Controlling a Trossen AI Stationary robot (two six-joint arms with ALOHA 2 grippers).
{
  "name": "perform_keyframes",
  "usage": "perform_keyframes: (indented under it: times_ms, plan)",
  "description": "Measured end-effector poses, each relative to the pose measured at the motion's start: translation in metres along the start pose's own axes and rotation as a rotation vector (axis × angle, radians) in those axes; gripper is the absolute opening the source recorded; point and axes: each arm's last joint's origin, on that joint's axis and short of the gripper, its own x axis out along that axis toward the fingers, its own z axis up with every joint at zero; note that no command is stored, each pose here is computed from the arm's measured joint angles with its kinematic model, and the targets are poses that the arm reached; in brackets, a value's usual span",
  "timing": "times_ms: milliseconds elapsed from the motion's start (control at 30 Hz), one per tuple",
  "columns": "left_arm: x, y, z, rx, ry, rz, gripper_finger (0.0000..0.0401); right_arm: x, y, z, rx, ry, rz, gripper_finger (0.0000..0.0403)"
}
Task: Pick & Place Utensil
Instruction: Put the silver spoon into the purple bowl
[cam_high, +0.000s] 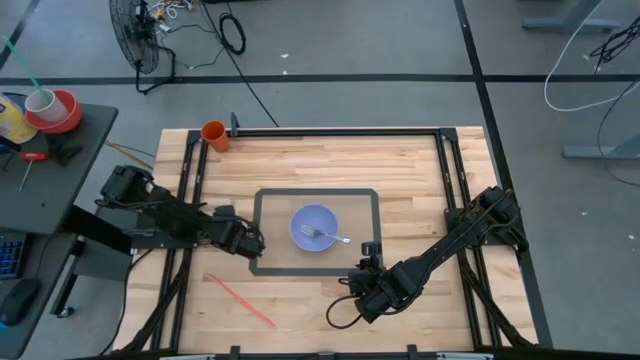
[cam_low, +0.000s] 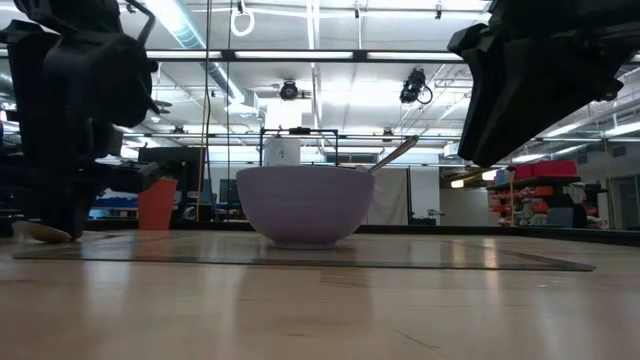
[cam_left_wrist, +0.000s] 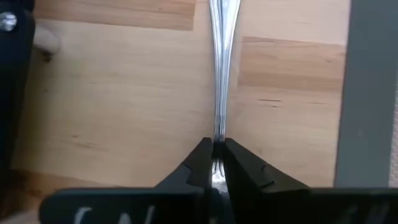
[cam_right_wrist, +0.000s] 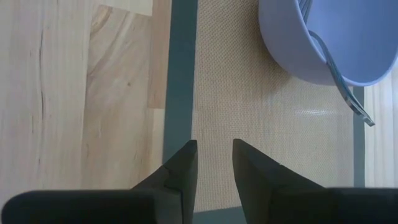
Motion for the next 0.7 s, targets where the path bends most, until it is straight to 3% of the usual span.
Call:
perform_keyframes:
  times_ms: [167, 533, 700]
  plan:
    - [0.000, 0.000, -0.001, 0.009, -0.001, -0.006, 0.0039, 0.000, 0.000, 0.000, 0.002, 0.000, 0.001, 0.0105]
    - [0.004, -0.006, 0.012, 0.002, 0.009, 0.020, 0.0098, 0.000, 0.000, 0.000, 0.007, 0.001, 0.002, 0.0105]
    - [0.008, -0.008, 0.022, 0.025, 0.014, 0.060, 0.0091, 0.000, 0.000, 0.000, 0.019, 0.001, 0.002, 0.0105]
